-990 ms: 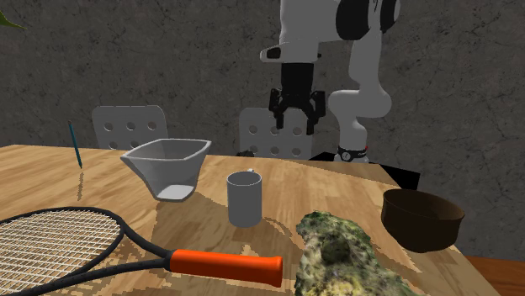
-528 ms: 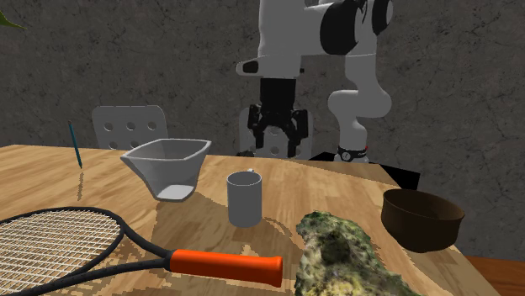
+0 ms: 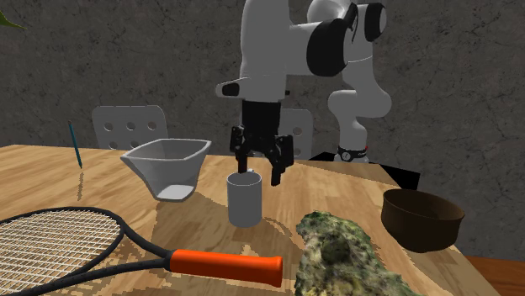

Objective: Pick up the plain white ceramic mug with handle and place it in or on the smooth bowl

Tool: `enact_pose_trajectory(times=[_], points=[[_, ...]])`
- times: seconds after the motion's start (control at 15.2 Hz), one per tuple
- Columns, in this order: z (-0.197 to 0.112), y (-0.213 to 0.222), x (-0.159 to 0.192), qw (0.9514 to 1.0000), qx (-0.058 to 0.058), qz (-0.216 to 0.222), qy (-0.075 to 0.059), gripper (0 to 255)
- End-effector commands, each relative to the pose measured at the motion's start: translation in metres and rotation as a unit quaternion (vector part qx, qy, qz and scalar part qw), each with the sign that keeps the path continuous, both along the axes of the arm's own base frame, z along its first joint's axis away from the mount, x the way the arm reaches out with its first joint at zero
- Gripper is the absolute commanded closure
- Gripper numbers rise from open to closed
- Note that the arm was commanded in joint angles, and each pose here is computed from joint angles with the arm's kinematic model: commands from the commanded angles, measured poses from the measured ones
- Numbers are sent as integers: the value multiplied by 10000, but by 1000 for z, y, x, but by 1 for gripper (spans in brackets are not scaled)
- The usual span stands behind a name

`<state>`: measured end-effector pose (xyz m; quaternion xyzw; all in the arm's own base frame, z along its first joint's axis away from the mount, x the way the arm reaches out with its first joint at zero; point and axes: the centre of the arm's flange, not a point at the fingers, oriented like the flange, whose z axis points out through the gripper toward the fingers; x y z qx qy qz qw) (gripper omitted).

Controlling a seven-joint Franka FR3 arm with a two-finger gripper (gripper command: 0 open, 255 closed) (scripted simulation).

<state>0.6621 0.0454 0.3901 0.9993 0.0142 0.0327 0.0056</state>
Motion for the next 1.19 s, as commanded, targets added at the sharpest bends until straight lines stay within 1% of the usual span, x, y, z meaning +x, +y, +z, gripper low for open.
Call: enact_pose_trajectory(times=[0.0, 0.2, 0.73, 0.79, 1.12], points=[[-10, 0, 2, 10000, 0, 2, -4, 0], [-29, -1, 4, 10000, 0, 2, -4, 0], [-29, -1, 4, 10000, 0, 2, -4, 0], [-29, -1, 4, 10000, 0, 2, -4, 255], [-29, -1, 4, 10000, 0, 2, -4, 255]])
